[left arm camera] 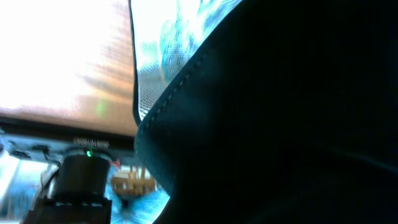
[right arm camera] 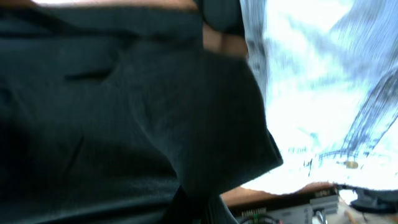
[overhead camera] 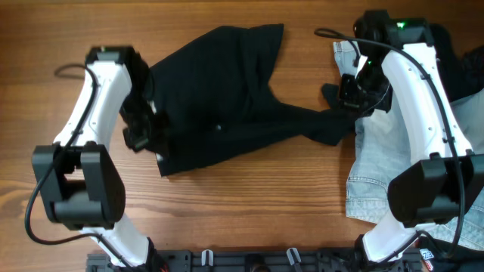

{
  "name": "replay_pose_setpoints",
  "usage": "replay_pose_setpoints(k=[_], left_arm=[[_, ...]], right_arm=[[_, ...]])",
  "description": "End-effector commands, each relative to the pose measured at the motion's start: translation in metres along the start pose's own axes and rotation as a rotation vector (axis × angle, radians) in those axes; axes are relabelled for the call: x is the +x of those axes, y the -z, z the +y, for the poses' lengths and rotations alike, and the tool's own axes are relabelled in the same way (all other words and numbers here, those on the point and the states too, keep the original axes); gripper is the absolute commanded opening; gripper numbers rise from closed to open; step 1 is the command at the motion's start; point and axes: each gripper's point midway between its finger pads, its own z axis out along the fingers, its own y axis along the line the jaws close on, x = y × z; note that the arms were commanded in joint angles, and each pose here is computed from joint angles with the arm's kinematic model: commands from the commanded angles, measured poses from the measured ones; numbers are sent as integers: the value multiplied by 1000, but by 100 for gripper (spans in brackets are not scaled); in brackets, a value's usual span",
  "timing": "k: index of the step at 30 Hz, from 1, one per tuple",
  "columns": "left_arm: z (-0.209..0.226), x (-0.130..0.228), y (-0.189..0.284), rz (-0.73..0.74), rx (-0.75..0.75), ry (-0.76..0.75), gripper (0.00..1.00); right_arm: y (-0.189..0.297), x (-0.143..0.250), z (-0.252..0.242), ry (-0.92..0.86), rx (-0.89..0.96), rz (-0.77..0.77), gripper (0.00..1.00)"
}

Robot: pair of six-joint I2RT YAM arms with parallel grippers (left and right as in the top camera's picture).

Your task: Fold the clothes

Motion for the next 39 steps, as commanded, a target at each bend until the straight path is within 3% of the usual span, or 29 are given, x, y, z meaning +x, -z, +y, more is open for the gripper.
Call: replay_pose_setpoints(k=[1,5,8,11,13,16,23,24,25,26,27,28,33,35,39], left_arm=[[76,11,-7,-112,-230,150,4],[73,25,-2,-221,-134,155,4],[63,-20,15,-415,-8,261,4],[67,-60,34,-547,113,420,4],[76,-88,48,-626,195,517,4],[73,-119,62,-699,285,519,4],[63,-178,58,-767,347,553,4],[61,-184,59,-781,355,549,9],[57,-192,64,-807,378,535,23],[54,-196,69,-826,400,525,34],[51,-197,72,-831,421,514,65],[47,-192,67,-793,430,496,79],[49,-139,17,-520,315,477,100],[34,-136,4,-518,287,336,100],[13,-150,-28,-551,289,263,100]], right_arm=[[9,-16,-101,-131,349,-92,4],[20,-34,-98,-119,322,-208,4],[57,-115,-33,79,65,-562,4],[112,-161,50,277,-208,-878,4],[144,-173,84,335,-295,-1024,4],[147,-184,123,391,-337,-1097,4],[84,-222,229,538,-448,-1172,4],[78,-224,245,563,-484,-1191,6],[74,-227,255,574,-501,-1212,30],[69,-227,261,581,-506,-1219,68],[65,-228,261,581,-503,-1210,100],[60,-228,254,571,-484,-1180,100],[18,-222,181,466,-308,-924,100],[9,-211,131,390,-181,-812,100],[26,-184,89,346,-128,-732,100]])
